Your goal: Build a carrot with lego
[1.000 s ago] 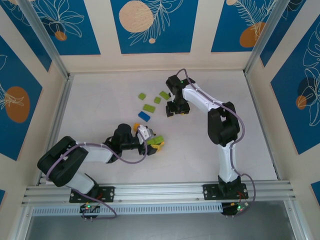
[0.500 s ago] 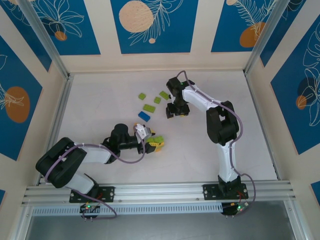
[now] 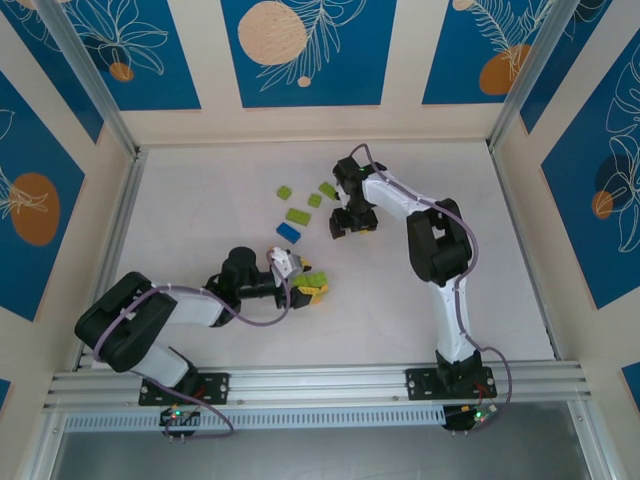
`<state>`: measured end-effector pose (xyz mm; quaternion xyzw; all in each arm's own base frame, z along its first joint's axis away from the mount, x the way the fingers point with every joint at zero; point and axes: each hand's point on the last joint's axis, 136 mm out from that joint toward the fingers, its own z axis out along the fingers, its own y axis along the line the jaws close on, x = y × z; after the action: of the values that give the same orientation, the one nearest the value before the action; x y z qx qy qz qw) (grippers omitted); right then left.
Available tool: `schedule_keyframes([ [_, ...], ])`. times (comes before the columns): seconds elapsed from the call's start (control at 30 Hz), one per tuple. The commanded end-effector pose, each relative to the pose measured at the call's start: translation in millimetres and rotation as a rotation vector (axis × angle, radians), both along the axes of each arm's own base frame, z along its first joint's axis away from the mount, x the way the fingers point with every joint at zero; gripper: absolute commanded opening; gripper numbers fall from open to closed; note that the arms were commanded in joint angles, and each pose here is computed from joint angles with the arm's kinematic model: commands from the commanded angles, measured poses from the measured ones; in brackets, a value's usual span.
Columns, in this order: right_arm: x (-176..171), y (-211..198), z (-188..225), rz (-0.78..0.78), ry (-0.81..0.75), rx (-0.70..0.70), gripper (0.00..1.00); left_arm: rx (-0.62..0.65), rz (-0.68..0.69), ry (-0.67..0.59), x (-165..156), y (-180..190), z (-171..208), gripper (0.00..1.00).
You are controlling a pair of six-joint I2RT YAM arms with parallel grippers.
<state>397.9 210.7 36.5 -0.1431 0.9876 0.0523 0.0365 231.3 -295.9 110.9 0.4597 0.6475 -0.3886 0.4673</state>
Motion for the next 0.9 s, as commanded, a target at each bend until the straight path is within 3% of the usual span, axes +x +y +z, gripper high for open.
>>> schedule_keyframes([
  [0.0,16.3,11.2,4.9,0.070,-0.040,0.043,0.66,-0.019,-0.026,-0.015,3.1,-3.0,4.5,0.69],
  [0.4,36.4,21.5,-3.4,0.115,-0.043,0.063,0.65,-0.002,-0.019,-0.009,5.5,-2.7,1.3,0.65],
  [0.87,37.8,19.4,-8.7,0.104,-0.023,0.078,0.48,0.006,-0.013,-0.003,7.4,-2.3,-0.8,0.62],
])
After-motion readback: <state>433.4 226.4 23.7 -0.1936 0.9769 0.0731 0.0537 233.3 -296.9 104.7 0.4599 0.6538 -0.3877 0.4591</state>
